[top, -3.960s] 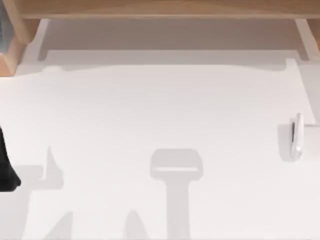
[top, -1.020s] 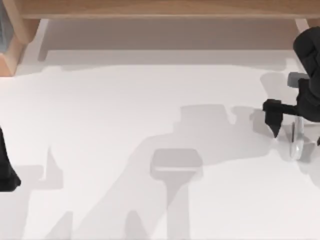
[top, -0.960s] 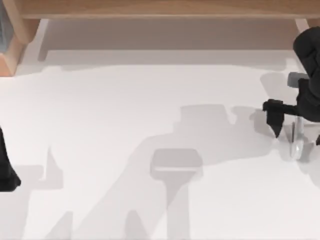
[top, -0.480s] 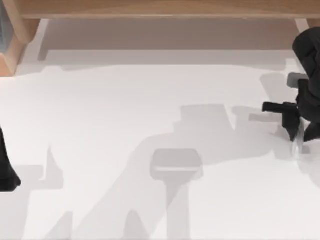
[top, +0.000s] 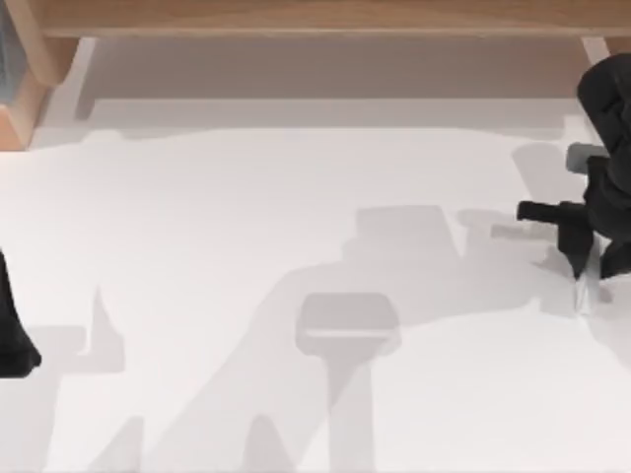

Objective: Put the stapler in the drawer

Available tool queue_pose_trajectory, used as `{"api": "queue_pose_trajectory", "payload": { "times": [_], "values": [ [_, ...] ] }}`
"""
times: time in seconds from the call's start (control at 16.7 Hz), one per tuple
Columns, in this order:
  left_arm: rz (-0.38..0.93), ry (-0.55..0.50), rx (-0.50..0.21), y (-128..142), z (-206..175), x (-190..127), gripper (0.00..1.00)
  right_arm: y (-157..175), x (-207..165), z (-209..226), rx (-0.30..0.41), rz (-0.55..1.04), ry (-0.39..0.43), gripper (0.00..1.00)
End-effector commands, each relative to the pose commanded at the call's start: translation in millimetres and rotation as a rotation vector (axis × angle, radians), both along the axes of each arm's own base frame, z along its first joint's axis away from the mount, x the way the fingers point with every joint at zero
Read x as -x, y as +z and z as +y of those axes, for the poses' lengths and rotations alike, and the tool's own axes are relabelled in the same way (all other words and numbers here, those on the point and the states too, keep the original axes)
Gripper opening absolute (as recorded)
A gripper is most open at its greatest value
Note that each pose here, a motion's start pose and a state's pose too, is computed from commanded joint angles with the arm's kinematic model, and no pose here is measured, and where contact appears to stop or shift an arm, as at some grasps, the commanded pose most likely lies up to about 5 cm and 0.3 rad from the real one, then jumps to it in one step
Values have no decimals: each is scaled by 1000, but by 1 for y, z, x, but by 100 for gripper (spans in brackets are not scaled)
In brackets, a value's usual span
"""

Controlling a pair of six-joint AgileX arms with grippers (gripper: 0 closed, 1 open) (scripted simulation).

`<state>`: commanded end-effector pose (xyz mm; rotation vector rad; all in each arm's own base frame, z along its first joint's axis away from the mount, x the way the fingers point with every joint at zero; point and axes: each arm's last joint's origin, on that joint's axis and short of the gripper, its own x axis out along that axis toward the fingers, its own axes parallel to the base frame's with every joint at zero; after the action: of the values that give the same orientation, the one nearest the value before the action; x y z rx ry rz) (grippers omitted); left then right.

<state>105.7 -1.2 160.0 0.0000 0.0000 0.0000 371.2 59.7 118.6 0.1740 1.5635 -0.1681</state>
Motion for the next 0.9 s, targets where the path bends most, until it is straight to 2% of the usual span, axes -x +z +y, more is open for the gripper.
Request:
{"api": "queue_pose_trajectory", "payload": {
  "times": [0.18, 0.54, 0.78, 0.9],
  "values": [
    [0, 0, 0, 0, 0, 0, 100, 2, 0, -1, 0, -3, -2, 0],
    [0, 0, 0, 0, 0, 0, 100, 30, 0, -1, 1, -1, -2, 0],
    [0, 0, 0, 0, 0, 0, 100, 29, 0, -1, 1, 2, -3, 0],
    [0, 0, 0, 0, 0, 0, 100, 42, -4, -3, -1, -36, -9, 0]
  ]
}}
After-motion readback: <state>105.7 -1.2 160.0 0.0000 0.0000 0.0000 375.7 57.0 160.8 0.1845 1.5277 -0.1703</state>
